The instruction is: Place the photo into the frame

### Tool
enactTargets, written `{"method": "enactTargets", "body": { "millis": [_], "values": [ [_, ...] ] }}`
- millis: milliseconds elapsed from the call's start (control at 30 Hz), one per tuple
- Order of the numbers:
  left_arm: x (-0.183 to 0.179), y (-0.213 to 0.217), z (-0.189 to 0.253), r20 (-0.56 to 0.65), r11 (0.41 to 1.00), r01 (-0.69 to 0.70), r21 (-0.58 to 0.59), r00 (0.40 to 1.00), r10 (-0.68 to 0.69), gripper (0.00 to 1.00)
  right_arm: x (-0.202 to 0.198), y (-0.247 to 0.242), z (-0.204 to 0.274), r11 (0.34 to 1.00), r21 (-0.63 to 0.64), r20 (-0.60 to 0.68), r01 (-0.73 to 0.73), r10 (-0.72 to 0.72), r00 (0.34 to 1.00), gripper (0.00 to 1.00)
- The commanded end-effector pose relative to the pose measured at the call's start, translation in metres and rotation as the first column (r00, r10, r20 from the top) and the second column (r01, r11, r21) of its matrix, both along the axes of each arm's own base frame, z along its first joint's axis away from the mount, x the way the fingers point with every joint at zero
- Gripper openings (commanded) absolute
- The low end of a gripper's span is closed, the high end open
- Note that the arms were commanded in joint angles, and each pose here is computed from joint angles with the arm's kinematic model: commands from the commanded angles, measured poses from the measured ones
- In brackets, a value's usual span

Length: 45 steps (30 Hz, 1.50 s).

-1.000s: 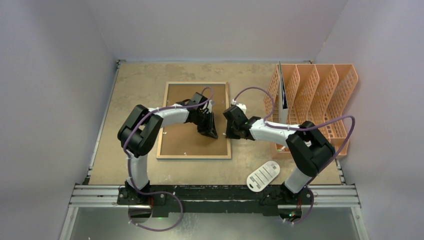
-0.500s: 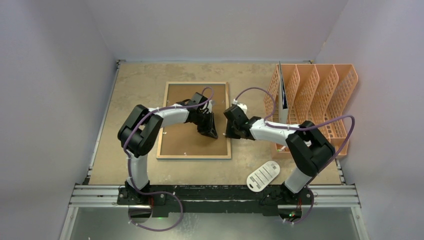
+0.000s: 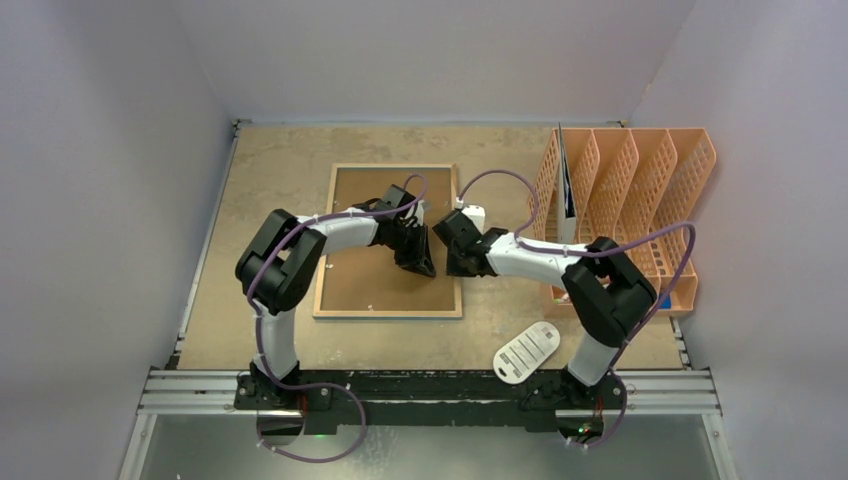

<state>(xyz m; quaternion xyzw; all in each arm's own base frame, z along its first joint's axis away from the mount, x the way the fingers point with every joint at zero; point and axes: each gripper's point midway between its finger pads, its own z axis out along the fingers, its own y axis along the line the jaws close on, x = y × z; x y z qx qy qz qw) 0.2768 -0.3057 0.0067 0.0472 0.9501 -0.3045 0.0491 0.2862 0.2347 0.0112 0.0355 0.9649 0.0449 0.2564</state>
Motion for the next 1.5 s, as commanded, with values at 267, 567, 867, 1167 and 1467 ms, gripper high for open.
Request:
{"method": "enactTargets", "body": {
  "millis": [267, 567, 867, 1167, 1467],
  "values": [
    [-0.059, 0.089, -0.117, -0.129, 0.887, 0.088, 0.454, 0.991, -0.033, 0.1, 0.012, -0.034, -0.028, 0.964, -0.219, 0.217, 0.15, -0.102, 0.971, 0.0],
    [-0.054, 0.082, -0.111, -0.105, 0.902, 0.074, 0.426, 0.994, -0.032, 0.1, 0.023, 0.004, 0.037, 0.993, 0.12, 0.232, 0.005, -0.033, 0.972, 0.38],
    [-0.055, 0.082, -0.111, -0.107, 0.903, 0.075, 0.423, 0.994, -0.033, 0.11, 0.019, 0.016, 0.026, 0.983, 0.171, 0.171, -0.068, 0.038, 0.985, 0.41],
    [-0.055, 0.083, -0.112, -0.109, 0.901, 0.075, 0.428, 0.994, -0.031, 0.11, 0.002, 0.008, 0.01, 0.988, 0.13, 0.062, -0.088, 0.081, 0.995, 0.41],
    [-0.054, 0.083, -0.113, -0.11, 0.9, 0.074, 0.43, 0.993, -0.029, 0.11, 0.0, 0.001, 0.009, 0.986, 0.149, 0.038, -0.075, 0.07, 0.997, 0.29]
  ]
}}
